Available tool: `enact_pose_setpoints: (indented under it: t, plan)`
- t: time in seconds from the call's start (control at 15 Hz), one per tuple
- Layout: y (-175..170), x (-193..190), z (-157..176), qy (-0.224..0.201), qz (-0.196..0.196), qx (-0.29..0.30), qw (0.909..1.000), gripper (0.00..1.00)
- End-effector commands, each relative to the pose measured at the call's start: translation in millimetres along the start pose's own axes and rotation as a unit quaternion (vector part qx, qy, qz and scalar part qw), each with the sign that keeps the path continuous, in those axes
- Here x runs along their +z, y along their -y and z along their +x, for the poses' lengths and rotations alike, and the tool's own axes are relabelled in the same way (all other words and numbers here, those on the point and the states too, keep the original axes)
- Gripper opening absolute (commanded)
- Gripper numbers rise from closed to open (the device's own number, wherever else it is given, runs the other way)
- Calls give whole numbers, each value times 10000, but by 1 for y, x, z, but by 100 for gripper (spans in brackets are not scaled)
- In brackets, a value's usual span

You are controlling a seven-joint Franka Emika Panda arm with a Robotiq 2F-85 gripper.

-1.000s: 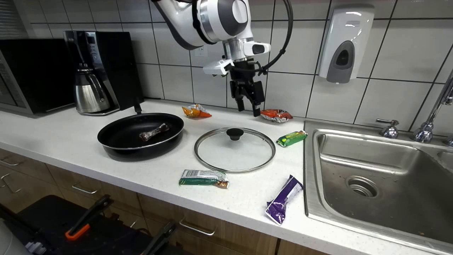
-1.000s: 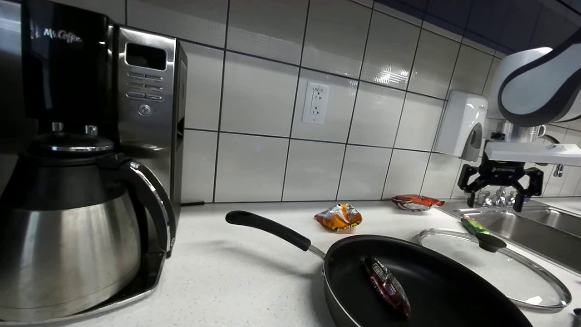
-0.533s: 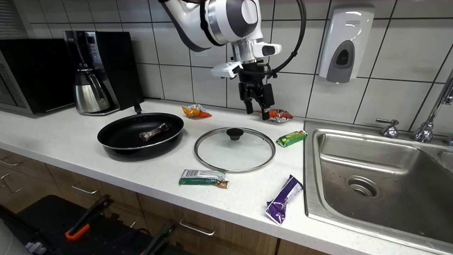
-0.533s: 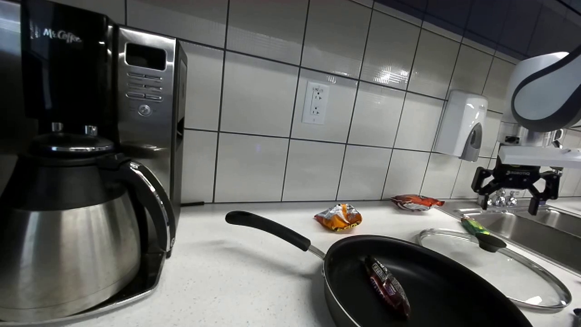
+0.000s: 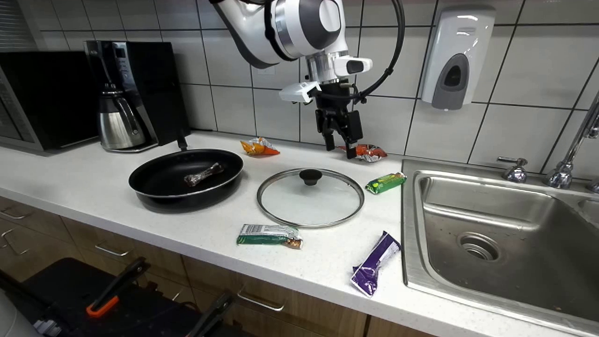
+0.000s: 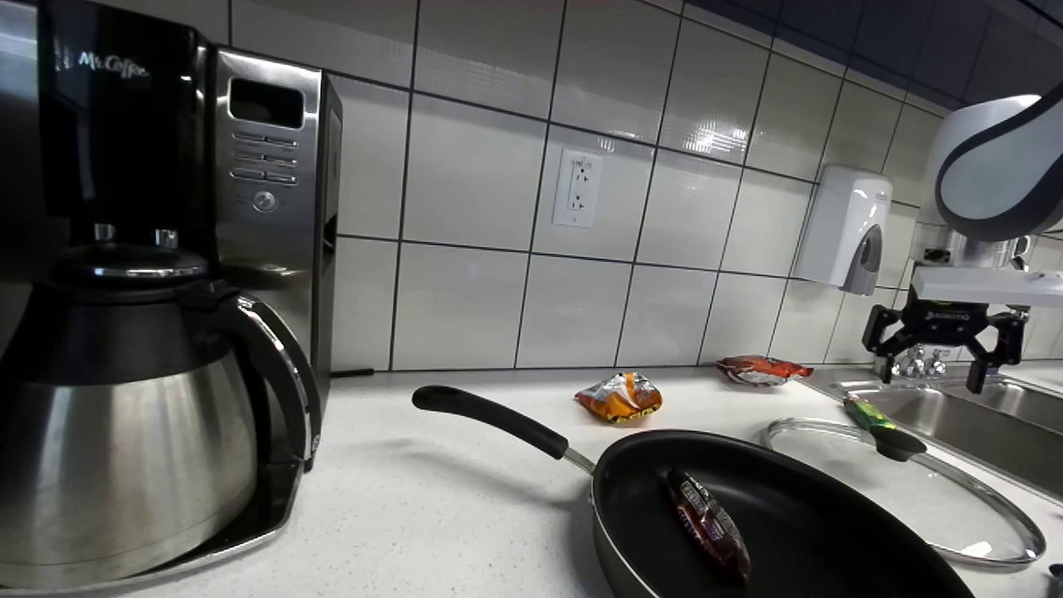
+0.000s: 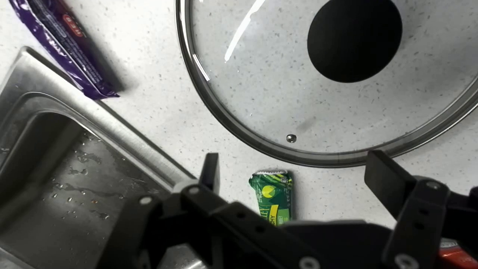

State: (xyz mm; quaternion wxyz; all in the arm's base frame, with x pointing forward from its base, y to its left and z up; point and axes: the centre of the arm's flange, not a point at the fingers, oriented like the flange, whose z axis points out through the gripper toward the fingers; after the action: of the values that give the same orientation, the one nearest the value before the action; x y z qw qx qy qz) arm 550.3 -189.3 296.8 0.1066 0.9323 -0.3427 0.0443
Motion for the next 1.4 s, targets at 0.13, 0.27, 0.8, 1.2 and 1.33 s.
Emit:
enact_pose_setpoints:
  t: [0.13,0.27,0.8,1.2,1.33]
  plan:
    - [0,0,0,0,0,0,10000,100]
    - [0,0,0,0,0,0,10000,100]
    - [-37,10,27,-505,219,265,9981,100]
    - [-68,40,58,-856,437,250,9951,100]
    - [-71,47,66,-936,509,191,9941,100]
